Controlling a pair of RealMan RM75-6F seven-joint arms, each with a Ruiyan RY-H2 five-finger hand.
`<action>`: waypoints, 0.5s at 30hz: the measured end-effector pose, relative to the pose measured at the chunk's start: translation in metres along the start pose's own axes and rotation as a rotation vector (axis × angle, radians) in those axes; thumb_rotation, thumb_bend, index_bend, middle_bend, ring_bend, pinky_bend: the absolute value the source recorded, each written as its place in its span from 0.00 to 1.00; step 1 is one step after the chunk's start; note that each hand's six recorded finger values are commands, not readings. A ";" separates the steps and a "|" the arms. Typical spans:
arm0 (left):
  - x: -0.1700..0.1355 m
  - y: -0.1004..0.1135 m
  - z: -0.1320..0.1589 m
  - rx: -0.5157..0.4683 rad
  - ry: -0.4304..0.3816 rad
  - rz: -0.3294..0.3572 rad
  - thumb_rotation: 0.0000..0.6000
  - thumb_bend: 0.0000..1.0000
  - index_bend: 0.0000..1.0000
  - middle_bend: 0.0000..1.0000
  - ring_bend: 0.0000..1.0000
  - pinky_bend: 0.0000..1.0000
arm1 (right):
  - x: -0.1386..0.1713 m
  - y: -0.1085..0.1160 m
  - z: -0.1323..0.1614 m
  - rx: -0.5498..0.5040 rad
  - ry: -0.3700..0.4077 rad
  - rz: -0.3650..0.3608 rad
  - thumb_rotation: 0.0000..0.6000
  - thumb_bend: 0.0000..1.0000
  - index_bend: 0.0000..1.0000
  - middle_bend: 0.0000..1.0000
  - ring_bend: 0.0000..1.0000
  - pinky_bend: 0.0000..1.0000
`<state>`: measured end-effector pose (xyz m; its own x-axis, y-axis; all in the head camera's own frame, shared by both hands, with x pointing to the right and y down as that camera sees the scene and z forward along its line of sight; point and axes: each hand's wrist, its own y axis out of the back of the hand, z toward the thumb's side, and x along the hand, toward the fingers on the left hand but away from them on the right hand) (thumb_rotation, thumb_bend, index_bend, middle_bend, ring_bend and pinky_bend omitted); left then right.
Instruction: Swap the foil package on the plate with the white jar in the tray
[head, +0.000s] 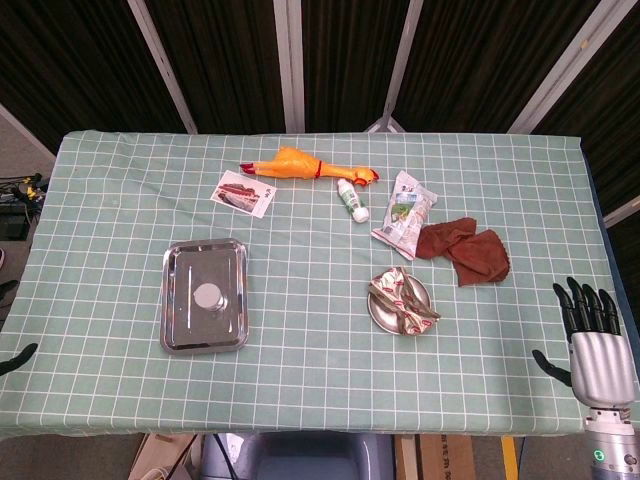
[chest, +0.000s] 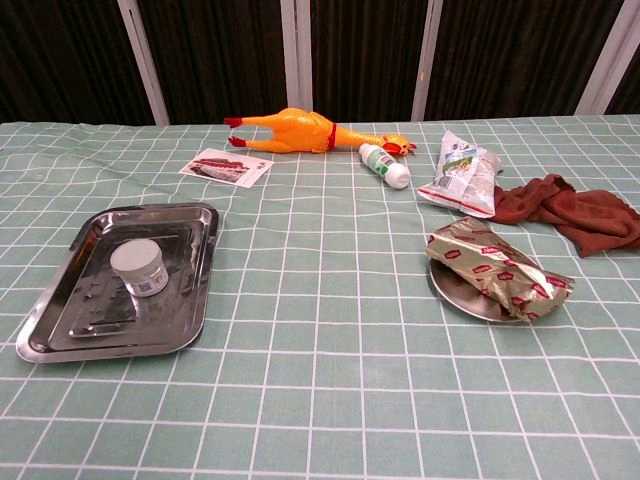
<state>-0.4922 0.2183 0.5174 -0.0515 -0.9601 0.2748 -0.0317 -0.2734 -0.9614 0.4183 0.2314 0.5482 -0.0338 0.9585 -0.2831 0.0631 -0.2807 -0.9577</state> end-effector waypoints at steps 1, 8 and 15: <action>-0.001 0.000 0.000 0.000 0.000 -0.002 1.00 0.12 0.18 0.00 0.00 0.13 | 0.000 0.000 0.001 -0.011 0.000 0.003 1.00 0.16 0.08 0.04 0.00 0.00; -0.004 0.004 0.001 0.000 0.003 0.008 1.00 0.12 0.17 0.00 0.00 0.13 | 0.002 0.003 0.003 -0.038 0.003 0.000 1.00 0.16 0.08 0.04 0.00 0.00; -0.003 0.001 0.002 0.007 0.000 -0.001 1.00 0.12 0.17 0.00 0.00 0.13 | 0.003 0.002 0.005 -0.109 0.002 0.023 1.00 0.16 0.08 0.04 0.00 0.00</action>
<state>-0.4904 0.2212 0.5153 -0.0516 -0.9598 0.2759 -0.0246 -0.2750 -0.9611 0.4136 0.2335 0.5452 -0.0294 0.9518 -0.3052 0.1724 -0.2959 -0.9395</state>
